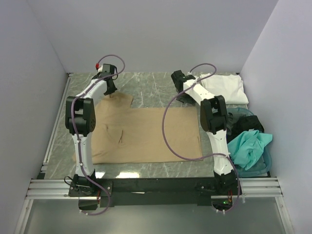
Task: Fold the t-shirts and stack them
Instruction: Fold the tshirt
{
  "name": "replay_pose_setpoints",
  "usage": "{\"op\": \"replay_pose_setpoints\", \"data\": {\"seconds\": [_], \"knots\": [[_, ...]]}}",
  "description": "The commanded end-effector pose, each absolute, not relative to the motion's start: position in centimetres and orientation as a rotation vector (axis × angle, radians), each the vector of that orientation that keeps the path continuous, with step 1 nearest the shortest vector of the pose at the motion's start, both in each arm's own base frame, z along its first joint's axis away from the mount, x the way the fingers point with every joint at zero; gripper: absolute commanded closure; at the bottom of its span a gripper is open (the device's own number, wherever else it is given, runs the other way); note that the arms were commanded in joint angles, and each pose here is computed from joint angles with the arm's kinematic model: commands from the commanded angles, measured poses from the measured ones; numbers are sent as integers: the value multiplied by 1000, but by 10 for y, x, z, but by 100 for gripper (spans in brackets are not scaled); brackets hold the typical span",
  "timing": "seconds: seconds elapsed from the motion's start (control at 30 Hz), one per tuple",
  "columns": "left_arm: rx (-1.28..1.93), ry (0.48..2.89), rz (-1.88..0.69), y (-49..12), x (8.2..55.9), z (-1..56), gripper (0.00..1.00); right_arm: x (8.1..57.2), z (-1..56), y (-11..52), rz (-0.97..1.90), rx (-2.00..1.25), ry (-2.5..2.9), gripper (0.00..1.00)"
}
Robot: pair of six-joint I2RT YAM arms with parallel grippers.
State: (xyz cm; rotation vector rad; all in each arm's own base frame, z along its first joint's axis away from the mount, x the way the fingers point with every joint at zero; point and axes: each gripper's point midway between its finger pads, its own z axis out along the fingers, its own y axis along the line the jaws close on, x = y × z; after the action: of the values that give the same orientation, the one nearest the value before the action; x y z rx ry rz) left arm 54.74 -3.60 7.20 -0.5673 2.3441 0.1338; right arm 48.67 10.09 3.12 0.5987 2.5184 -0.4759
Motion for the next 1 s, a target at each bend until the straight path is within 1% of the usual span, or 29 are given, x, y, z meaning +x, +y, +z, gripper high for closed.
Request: {"op": "replay_pose_setpoints", "data": {"seconds": [0.0,0.13,0.33,0.37,0.43,0.47,0.63,0.73,0.9,0.97], "knots": [[-581,2271,55,-43,547,102,100,481,41,88,-558,639,2504,25],[-589,2268,49,-43,542,105,100,474,40,82,-617,638,2513,31],[-591,2249,48,-41,536,114,100,461,40,78,-629,655,2532,34],[-592,2249,50,-41,535,115,100,457,37,77,-634,656,2545,38],[-596,2245,49,-40,534,117,100,454,38,78,-633,664,2545,41],[-595,2247,48,-41,533,118,100,450,37,76,-640,667,2552,46],[-591,2239,25,-43,531,123,100,449,37,77,-630,677,2543,51],[-594,2237,28,-42,528,124,100,450,37,76,-639,687,2542,61],[-594,2239,20,-43,522,124,100,453,37,77,-631,692,2527,70],[-601,2236,20,-42,520,125,100,455,38,76,-631,691,2520,77]]}}
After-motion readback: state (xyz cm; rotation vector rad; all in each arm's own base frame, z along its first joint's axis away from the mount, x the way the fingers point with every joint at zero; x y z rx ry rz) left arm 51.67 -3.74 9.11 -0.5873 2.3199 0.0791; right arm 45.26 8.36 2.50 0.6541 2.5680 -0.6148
